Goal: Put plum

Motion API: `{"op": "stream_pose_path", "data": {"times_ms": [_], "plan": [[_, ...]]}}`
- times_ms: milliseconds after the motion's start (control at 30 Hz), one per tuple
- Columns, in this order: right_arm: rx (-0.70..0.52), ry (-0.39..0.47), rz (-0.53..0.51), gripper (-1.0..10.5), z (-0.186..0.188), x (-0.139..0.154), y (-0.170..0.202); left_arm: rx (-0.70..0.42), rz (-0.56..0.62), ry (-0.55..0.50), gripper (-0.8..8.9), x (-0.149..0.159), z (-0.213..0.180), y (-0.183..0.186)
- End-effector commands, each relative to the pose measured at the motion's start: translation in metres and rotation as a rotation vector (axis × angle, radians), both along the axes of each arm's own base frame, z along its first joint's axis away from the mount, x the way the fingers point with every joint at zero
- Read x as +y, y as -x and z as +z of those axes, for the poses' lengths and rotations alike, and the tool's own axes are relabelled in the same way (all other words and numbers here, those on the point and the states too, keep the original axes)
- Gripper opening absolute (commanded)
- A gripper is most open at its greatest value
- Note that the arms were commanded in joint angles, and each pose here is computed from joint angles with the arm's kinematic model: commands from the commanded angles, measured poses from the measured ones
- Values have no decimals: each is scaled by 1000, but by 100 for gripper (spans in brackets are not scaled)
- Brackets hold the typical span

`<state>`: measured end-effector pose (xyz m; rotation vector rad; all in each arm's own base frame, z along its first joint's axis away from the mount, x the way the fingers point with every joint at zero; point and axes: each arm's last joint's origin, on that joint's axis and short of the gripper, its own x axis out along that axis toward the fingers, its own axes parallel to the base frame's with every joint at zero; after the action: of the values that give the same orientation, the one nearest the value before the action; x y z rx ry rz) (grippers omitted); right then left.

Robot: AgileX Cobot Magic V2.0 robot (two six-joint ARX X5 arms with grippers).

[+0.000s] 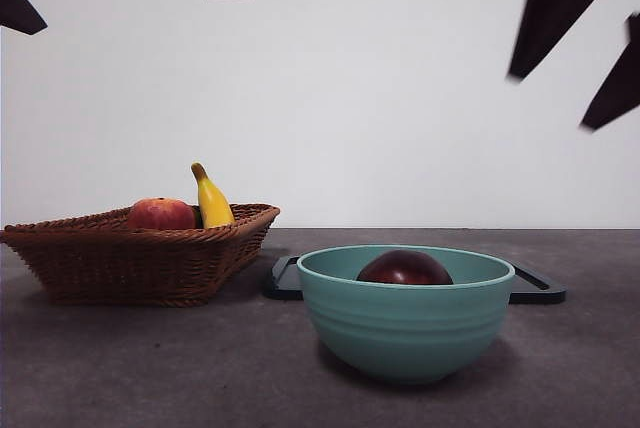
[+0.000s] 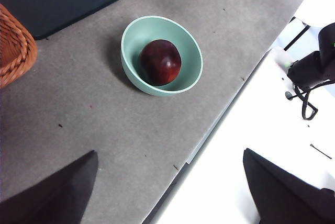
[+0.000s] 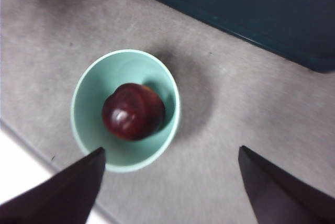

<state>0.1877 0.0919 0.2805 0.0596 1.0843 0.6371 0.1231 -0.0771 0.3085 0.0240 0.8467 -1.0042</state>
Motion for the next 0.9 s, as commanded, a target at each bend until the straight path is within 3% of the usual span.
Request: {"op": "stream_pose_path", "data": {"times_ms": [33,400,900], "plan": [[5,2,-9,334,-9,12,-7,-31,-23,8,433,-2,4,-1],[27,117,15,320,-54,46,-22,-31,-23,8,433,-2,4,-1],[45,177,27,185,-84,68,-36,-31,-23,8,433,-2,4,-1]]}}
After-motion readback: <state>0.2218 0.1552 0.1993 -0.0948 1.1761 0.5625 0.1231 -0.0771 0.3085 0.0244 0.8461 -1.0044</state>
